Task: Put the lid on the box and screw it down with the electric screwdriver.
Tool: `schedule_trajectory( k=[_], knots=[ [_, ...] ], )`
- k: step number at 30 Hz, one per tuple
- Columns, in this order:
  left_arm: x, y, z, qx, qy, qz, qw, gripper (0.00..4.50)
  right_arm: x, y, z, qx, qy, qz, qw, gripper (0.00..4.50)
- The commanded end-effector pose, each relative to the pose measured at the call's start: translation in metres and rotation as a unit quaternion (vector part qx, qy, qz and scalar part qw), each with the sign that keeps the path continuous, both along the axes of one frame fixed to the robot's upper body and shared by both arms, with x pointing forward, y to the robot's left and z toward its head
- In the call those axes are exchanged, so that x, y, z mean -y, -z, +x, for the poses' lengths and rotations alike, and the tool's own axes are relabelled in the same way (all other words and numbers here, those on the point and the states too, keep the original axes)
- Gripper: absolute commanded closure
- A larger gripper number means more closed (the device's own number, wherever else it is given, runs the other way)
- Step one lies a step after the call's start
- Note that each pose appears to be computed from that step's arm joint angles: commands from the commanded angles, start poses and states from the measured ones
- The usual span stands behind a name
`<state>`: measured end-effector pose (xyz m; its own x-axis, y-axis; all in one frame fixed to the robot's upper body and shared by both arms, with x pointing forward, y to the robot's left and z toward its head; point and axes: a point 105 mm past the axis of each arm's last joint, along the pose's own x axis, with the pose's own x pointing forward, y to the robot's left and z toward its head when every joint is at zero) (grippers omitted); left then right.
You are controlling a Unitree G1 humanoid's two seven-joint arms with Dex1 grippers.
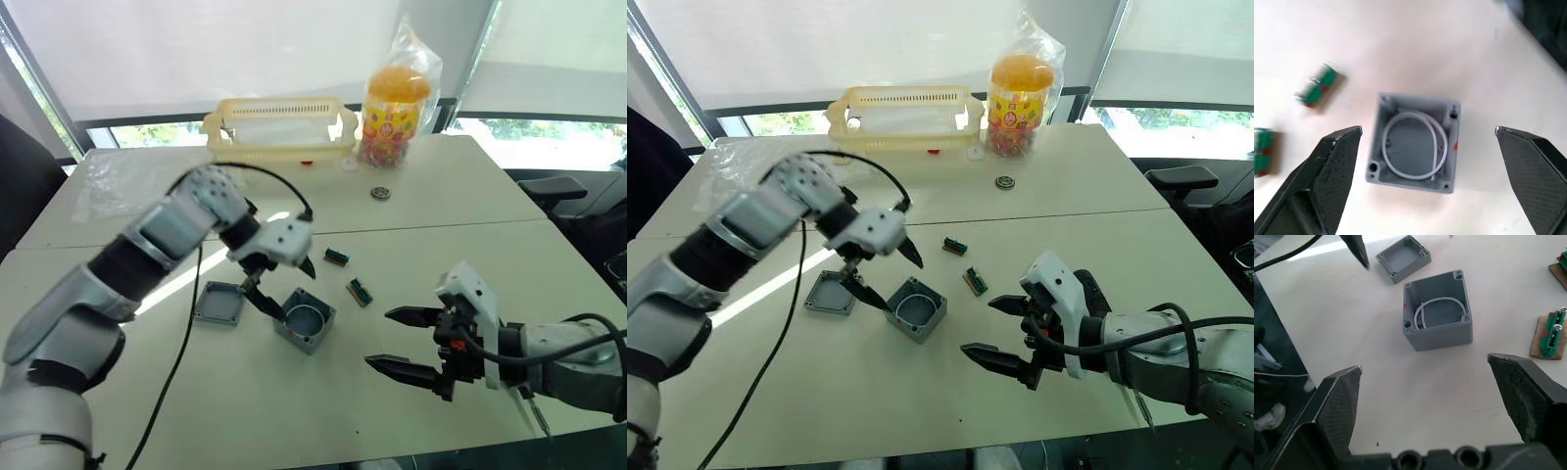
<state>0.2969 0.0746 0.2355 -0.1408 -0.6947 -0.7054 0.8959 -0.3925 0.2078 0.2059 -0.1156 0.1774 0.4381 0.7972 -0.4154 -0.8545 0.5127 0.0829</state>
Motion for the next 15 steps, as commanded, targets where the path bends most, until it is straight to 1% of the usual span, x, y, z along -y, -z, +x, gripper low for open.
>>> schedule_trajectory(
  k=[1,2,3,4,5,7,9,13,15],
  knots=[
    [-0.011,-0.03,0.012,-0.029,-0.108,-0.096,0.989,0.04,-0.004,-0.02,0.007,0.017,-0.01,0.053,0.998,0.0],
    [-0.019,-0.041,0.024,-0.031,-0.169,-0.142,0.975,0.04,-0.005,-0.027,0.013,0.027,-0.011,0.064,0.997,0.0],
    [-0.025,-0.047,0.031,-0.034,-0.21,-0.172,0.962,0.04,-0.005,-0.031,0.017,0.034,-0.012,0.071,0.997,0.0],
    [-0.036,-0.048,0.037,-0.022,-0.251,-0.193,0.948,0.04,-0.005,-0.036,0.023,0.042,-0.014,0.077,0.996,0.0],
    [-0.044,-0.048,0.039,-0.013,-0.277,-0.204,0.939,0.04,-0.006,-0.04,0.026,0.045,-0.015,0.08,0.996,0.0],
    [-0.065,-0.043,0.045,0.039,-0.33,-0.223,0.916,0.04,-0.009,-0.043,0.026,0.049,-0.037,0.075,0.995,0.0],
    [-0.084,-0.029,0.038,0.053,-0.357,-0.206,0.909,0.04,-0.013,-0.043,0.027,0.053,-0.049,0.065,0.995,0.0],
    [-0.135,0.013,0.024,0.11,-0.404,-0.111,0.901,0.04,-0.025,-0.045,0.022,0.067,-0.092,0.037,0.993,0.0],
    [-0.154,0.03,0.017,0.117,-0.41,-0.075,0.902,0.04,-0.028,-0.045,0.021,0.074,-0.106,0.024,0.991,0.0]
  ],
)
